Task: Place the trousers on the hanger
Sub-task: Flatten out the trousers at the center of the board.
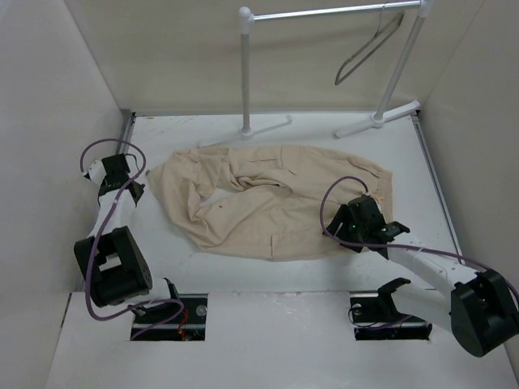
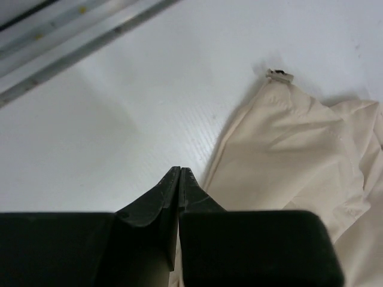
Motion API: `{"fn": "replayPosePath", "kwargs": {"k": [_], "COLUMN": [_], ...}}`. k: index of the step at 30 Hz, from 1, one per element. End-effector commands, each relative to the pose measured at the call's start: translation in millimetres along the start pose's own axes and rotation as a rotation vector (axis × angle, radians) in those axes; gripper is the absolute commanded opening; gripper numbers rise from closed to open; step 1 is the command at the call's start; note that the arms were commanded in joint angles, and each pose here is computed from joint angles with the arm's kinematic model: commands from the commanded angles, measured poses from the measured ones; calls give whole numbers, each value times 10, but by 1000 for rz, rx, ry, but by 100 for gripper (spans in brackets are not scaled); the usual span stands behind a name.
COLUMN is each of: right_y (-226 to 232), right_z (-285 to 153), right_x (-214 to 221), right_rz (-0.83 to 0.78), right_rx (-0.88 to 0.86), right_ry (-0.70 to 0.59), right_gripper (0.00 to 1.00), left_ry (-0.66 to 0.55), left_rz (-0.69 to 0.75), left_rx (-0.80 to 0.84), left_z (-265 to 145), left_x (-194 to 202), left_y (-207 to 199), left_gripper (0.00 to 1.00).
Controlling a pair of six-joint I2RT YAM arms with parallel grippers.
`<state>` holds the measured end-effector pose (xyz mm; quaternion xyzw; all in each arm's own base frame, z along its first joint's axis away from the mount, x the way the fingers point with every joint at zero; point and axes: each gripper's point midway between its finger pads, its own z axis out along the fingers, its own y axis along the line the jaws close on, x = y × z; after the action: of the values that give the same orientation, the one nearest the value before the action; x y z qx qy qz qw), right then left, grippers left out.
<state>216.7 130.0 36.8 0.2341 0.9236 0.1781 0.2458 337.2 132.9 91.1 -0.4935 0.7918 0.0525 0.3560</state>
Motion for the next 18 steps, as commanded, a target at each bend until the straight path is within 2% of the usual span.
{"fn": "replayPosePath", "kwargs": {"k": [1,5,7,9,18], "right_y": [236,300,314,328,366], "right_z": [-16,-8,-19,-32,-89], "right_x": [-211,-212,-213,-203,-154], "right_rz": [-21,-44,-47,-56,-46], "right_rx": [-68,-90,-93,-100,-128], "right_ry": [-64,-51,-51,-50,-55], "right_gripper": [75,77,77,77,76], "left_ry": [22,52,65,88,168], "left_rz": [-34,-60,-46,-28,49], "left_rx": [-61,131,170,177,145], "left_z": [-24,34,88,182,677], "left_x": [118,107,100,123,244], "left_y": [305,-87,-258,-374,-717], "left_gripper": [5,30,40,42,43]}}
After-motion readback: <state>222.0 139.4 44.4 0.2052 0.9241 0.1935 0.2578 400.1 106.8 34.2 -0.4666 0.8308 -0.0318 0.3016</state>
